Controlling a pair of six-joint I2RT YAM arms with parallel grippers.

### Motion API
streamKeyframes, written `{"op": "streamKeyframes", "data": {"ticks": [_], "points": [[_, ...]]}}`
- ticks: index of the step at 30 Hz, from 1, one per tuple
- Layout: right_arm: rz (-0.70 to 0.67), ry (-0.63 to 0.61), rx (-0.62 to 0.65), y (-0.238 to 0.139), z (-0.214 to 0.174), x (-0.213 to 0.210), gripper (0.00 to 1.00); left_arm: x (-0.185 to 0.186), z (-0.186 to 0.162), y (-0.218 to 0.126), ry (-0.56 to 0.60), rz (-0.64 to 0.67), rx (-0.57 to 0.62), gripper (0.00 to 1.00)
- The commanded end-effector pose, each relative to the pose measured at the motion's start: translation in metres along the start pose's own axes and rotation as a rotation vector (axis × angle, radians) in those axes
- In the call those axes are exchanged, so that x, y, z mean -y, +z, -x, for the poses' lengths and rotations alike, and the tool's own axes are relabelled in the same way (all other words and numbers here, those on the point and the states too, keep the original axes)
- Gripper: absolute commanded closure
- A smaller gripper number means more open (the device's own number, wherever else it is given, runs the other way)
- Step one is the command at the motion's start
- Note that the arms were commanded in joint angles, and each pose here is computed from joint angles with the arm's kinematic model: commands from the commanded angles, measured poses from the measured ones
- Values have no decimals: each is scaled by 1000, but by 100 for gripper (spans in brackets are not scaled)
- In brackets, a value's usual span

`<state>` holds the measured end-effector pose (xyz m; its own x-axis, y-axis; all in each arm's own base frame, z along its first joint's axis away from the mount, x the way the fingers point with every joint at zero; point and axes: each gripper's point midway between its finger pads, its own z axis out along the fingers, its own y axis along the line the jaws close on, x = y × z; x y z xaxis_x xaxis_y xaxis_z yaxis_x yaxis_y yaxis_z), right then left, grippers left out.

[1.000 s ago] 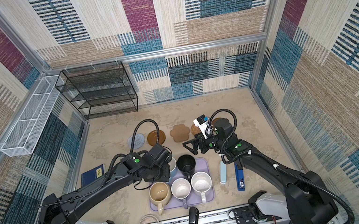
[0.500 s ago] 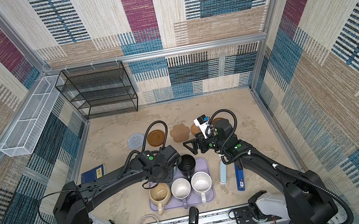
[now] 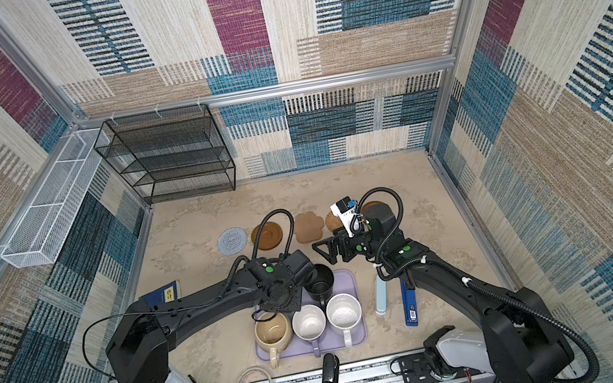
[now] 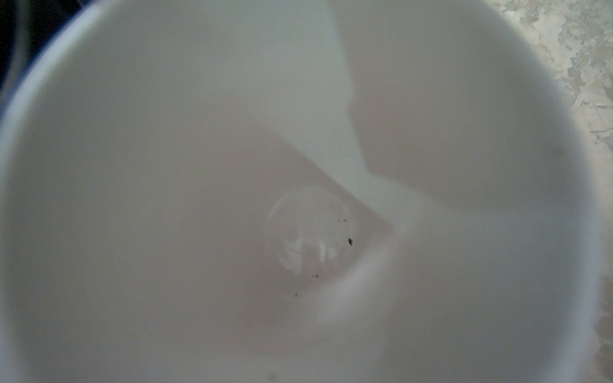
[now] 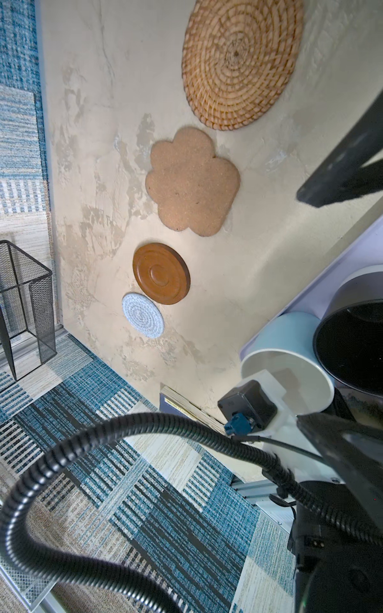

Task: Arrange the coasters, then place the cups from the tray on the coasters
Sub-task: 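Lower left gripper onto the light blue mug on the tray and grasp it, then lift the light blue mug with left gripper and carry it toward the blue coaster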

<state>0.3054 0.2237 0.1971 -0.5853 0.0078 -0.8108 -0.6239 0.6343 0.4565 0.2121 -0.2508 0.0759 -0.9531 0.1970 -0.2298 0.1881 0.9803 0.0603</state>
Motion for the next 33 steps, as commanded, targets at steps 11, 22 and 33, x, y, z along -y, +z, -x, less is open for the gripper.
{"op": "streamKeyframes", "data": {"ticks": [11,22,33], "points": [[45,-15,35,-2,9,-10,1,-22,17,-29,-55,28,110,100],[167,-21,63,25,41,-58,2,-87,72,-93,-150,5,246,100],[119,74,89,77,62,-79,5,-160,126,-93,-278,60,277,100]]}}
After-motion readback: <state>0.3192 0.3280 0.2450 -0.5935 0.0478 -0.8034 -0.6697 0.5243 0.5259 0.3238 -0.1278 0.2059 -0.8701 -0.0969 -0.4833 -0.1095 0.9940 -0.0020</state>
